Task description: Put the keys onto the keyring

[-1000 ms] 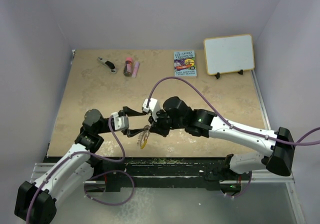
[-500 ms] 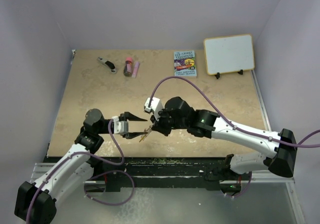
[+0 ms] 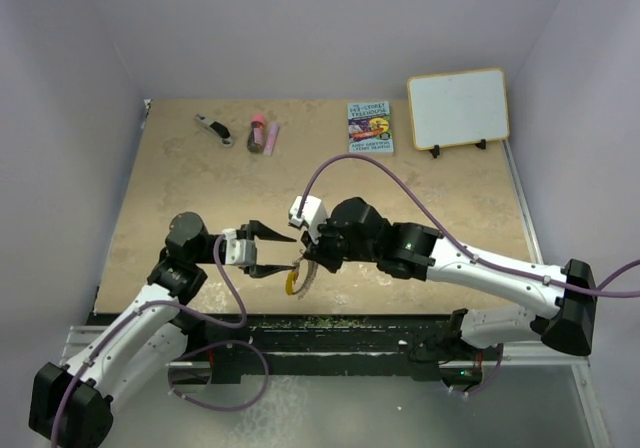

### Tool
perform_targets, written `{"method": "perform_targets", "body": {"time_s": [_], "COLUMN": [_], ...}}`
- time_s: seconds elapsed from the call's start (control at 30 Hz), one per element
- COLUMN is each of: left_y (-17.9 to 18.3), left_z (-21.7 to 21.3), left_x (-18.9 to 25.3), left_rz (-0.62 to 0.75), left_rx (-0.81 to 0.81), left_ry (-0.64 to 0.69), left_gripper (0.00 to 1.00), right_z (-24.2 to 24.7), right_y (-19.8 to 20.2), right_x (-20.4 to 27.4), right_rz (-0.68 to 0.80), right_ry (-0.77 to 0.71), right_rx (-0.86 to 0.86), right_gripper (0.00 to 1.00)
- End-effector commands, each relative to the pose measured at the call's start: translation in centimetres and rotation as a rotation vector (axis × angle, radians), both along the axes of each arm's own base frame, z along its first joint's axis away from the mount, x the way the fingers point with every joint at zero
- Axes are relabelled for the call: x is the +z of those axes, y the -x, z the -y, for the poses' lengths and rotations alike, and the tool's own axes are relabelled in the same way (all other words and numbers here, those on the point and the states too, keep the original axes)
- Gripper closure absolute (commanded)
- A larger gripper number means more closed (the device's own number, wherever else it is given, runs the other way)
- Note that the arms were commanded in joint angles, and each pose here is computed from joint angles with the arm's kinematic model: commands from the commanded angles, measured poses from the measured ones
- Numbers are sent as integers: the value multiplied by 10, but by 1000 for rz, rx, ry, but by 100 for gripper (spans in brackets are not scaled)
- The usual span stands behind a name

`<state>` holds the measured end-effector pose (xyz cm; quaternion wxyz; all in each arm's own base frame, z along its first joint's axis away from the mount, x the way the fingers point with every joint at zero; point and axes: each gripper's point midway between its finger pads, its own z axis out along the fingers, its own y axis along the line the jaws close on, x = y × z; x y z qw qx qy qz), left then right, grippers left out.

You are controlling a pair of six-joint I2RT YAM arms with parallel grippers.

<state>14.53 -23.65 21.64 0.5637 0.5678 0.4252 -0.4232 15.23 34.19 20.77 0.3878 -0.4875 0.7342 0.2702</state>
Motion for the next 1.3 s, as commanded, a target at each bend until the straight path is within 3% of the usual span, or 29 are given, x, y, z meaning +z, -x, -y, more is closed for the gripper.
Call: {"method": "perform_targets", "body": {"time_s": [0.0, 0.1, 0.27, 0.5, 0.97, 1.13, 1.27], "left_y": [16, 18, 13, 1, -26, -13, -12], "left_z": [1, 2, 5, 10, 7, 9, 10], "left_x": [40, 50, 56, 45, 30, 34, 34], "left_rz": [7, -24, -173, -280, -225, -181, -165], "left_rx": [-79, -78, -34, 50, 195, 121, 107], "left_ry": [26, 41, 87, 97, 86, 98, 101], "left_gripper": [39, 38, 15, 2, 3, 16, 21], "right_z": [-3, -3, -6, -10, -23, -20, -19], "right_y": [-15, -18, -19, -18, 1, 3, 5], "right_x": [45, 48, 52, 66, 76, 79, 85], "right_rz": [92, 94, 87, 89, 67, 68, 68], "right_ry": [-124, -132, -142, -170, -190, -200, -215], "right_rx": [-74, -97, -113, -122, -64, -64, -65], "right_gripper": [100, 100, 100, 100, 100, 100, 100]}}
